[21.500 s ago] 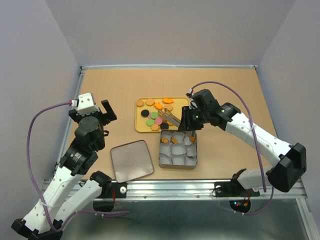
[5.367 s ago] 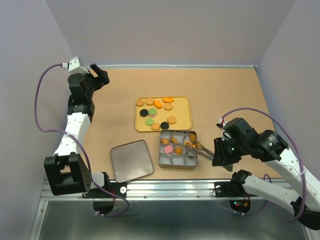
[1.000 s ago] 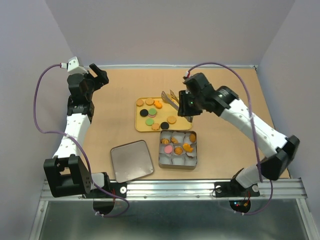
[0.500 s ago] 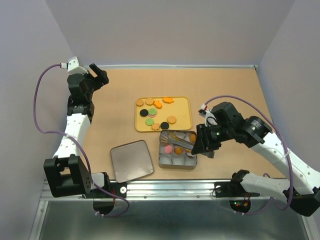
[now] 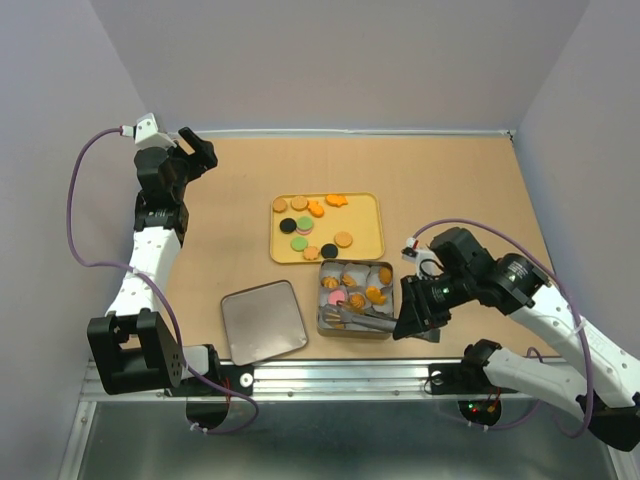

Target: Pack the cookies

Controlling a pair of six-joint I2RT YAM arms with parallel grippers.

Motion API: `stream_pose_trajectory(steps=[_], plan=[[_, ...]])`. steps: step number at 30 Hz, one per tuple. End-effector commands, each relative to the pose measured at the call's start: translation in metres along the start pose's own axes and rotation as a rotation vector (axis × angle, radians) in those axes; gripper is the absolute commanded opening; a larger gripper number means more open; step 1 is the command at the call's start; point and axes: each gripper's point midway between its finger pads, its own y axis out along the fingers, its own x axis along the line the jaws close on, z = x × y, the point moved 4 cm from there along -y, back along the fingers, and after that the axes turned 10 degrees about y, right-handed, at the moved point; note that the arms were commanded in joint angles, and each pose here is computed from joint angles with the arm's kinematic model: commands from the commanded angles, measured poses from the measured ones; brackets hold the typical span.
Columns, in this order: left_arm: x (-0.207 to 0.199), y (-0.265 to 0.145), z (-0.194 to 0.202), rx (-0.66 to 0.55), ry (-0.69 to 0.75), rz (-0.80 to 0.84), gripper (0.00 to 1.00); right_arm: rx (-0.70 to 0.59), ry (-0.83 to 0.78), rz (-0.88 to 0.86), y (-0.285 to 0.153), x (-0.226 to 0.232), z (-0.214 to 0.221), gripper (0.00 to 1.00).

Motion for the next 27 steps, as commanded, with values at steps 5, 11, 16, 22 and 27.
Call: stream_pose_trajectory(steps=[5,11,16,22,27], plan=[[-0.004,-0.007,-0.017,-0.07,0.014,0.018,0.9,-0.011,-0.019,-0.039,0.015,-0.004,-0.007,0.38],[-0.003,-0.007,-0.018,-0.071,0.014,0.017,0.9,-0.02,-0.029,-0.054,0.023,-0.004,-0.015,0.38],[-0.004,-0.007,-0.018,-0.071,0.016,0.017,0.9,-0.006,-0.034,-0.053,0.03,-0.007,-0.017,0.39],[-0.002,-0.007,-0.019,-0.074,0.019,0.01,0.9,0.001,-0.039,-0.05,0.033,-0.008,-0.018,0.44],[-0.003,-0.007,-0.019,-0.072,0.017,0.012,0.9,-0.005,-0.038,-0.053,0.031,-0.006,-0.019,0.49]])
